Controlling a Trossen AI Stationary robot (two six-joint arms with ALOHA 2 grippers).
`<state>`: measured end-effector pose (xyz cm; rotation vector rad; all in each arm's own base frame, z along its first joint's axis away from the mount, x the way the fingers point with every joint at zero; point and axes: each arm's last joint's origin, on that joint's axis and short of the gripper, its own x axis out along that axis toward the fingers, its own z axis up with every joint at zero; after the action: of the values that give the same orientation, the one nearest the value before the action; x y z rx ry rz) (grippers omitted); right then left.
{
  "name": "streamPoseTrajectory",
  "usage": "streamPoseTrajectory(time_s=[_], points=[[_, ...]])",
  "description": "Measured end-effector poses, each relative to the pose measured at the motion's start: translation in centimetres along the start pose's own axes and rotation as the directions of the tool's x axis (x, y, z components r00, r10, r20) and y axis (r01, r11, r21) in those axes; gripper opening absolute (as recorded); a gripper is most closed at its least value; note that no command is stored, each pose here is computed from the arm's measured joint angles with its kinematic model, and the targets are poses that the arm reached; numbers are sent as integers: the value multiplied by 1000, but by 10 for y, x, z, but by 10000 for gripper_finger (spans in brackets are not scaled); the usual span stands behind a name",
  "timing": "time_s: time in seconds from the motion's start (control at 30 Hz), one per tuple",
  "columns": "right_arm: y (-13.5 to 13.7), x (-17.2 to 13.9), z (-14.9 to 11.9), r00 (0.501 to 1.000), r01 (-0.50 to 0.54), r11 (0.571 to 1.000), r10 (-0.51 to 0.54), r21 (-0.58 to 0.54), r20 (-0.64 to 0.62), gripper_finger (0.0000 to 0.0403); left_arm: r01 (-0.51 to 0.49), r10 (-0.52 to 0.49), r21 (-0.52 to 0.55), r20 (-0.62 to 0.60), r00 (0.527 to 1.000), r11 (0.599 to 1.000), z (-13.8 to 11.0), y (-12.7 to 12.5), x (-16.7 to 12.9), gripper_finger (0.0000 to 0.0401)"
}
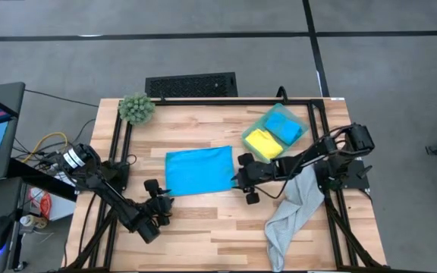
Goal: Fold microfiber towels
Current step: Fold the blue towel
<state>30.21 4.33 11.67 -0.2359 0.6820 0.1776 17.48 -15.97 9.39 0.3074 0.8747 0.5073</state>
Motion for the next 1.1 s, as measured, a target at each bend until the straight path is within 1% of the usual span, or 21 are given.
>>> streamPoseTrajectory(time_s=[0.27, 0.37, 0.43, 0.53, 0.67, 0.77, 0.83, 0.9, 0.97, 1.07, 1.1], points=[[4, 0, -6, 999, 4, 1000, -4, -12, 46, 171, 2, -2, -25, -4, 1000, 1000, 0, 0, 0, 178], [7, 8, -14, 1000, -8, 1000, 8, -16, 22, 170, 4, -4, -28, -7, 1000, 1000, 0, 0, 0, 178], [9, 16, -14, 998, -9, 1000, 10, -19, 61, 169, 5, -6, -28, -8, 1000, 1000, 0, 0, 0, 178], [13, 27, -23, 999, -5, 1000, 6, -20, 54, 171, 7, -8, -34, -12, 1000, 999, 0, 0, 0, 178], [13, 35, -27, 999, -11, 999, 9, 36, 41, 168, 9, -10, -40, -16, 1000, 999, 0, 0, 0, 178], [12, 35, -29, 1000, -14, 998, 13, 69, 16, 155, 13, -14, -51, -26, 1000, 999, 0, 0, 0, 174], [12, 34, -29, 1000, -14, 997, 14, 70, 11, 138, 14, -16, -61, -32, 999, 998, 0, 0, 0, 160], [13, 34, -29, 1000, -7, 997, 6, 73, 8, 117, 19, -21, -64, -39, 999, 998, -1, 0, 1, 133], [15, 34, -29, 1000, -4, 997, 3, 82, 6, 92, 24, -27, -69, -45, 999, 997, -1, -1, 1, 96], [17, 33, -28, 1000, 1, 996, -2, 93, 9, 50, 34, -39, -82, -51, 998, 996, 0, -2, 0, 28], [19, 32, -26, 1000, 0, 995, -1, 97, 13, 35, 35, -40, -82, -54, 998, 996, 1, -3, 0, 15]])
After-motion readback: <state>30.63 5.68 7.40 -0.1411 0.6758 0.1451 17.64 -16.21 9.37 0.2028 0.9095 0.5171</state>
